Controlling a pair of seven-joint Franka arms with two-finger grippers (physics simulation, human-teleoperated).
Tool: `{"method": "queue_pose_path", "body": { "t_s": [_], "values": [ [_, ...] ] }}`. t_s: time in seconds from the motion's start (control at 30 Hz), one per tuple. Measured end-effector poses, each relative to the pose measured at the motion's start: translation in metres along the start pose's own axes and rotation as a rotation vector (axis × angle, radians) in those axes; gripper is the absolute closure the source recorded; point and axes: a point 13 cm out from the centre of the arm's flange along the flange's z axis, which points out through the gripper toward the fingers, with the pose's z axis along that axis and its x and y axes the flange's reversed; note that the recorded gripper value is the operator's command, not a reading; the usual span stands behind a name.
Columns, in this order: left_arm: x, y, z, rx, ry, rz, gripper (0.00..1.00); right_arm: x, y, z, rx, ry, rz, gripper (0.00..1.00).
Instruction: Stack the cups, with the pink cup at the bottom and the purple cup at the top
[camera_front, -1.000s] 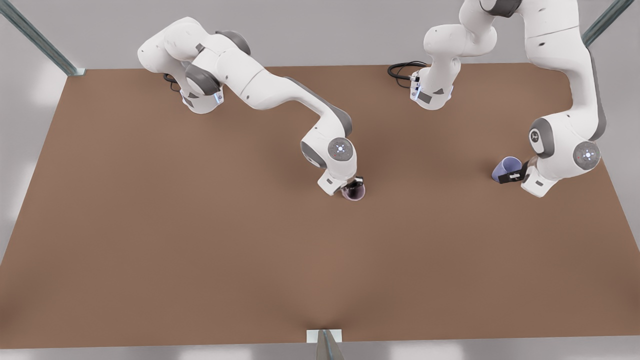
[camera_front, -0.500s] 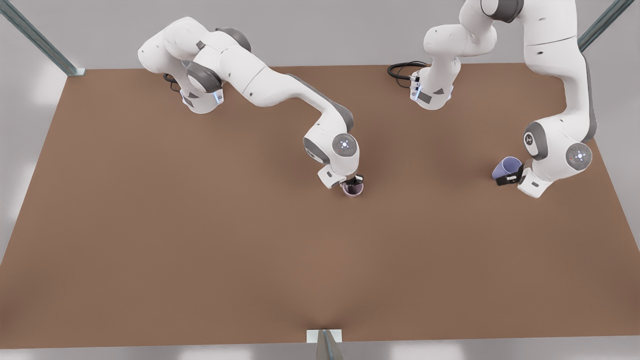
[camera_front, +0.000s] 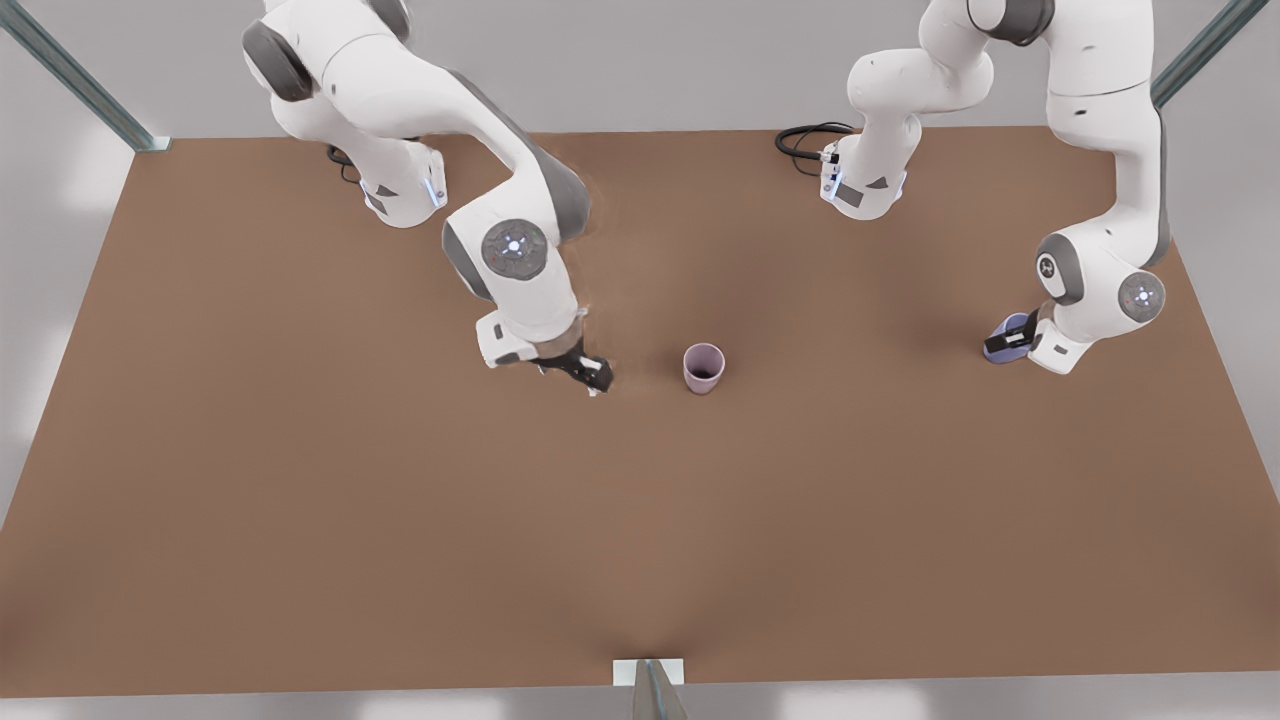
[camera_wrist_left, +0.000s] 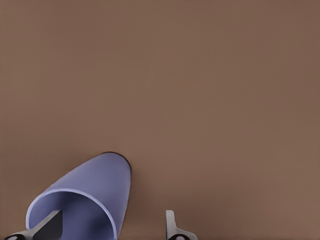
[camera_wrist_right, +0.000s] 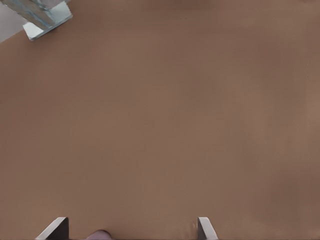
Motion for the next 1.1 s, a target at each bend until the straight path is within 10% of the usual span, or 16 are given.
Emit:
{"method": "queue_pose_path", "body": {
  "t_s": [0.1,0.17,0.5,0.8,1.1],
  "values": [
    [0.000,0.003,0.009,-0.002,0.008,-0.009,0.46,-0.159,-0.172,-0.083,0.008,-0.026,0.233,0.00],
    [-0.001,0.004,0.012,-0.005,0.008,-0.012,0.49,-0.215,-0.270,-0.100,0.038,-0.013,0.313,0.00],
    [-0.004,0.004,0.019,-0.005,0.004,-0.015,0.77,-0.219,-0.302,-0.160,0.071,-0.002,-0.010,0.00],
    [-0.029,-0.010,-0.048,0.008,-0.095,0.005,0.79,-0.223,-0.327,-0.160,0.086,0.046,-0.161,0.00],
    [-0.033,-0.238,-0.180,-0.015,-0.178,0.366,0.79,-0.225,-0.327,-0.169,0.063,0.045,-0.272,0.00]
  ]
}}
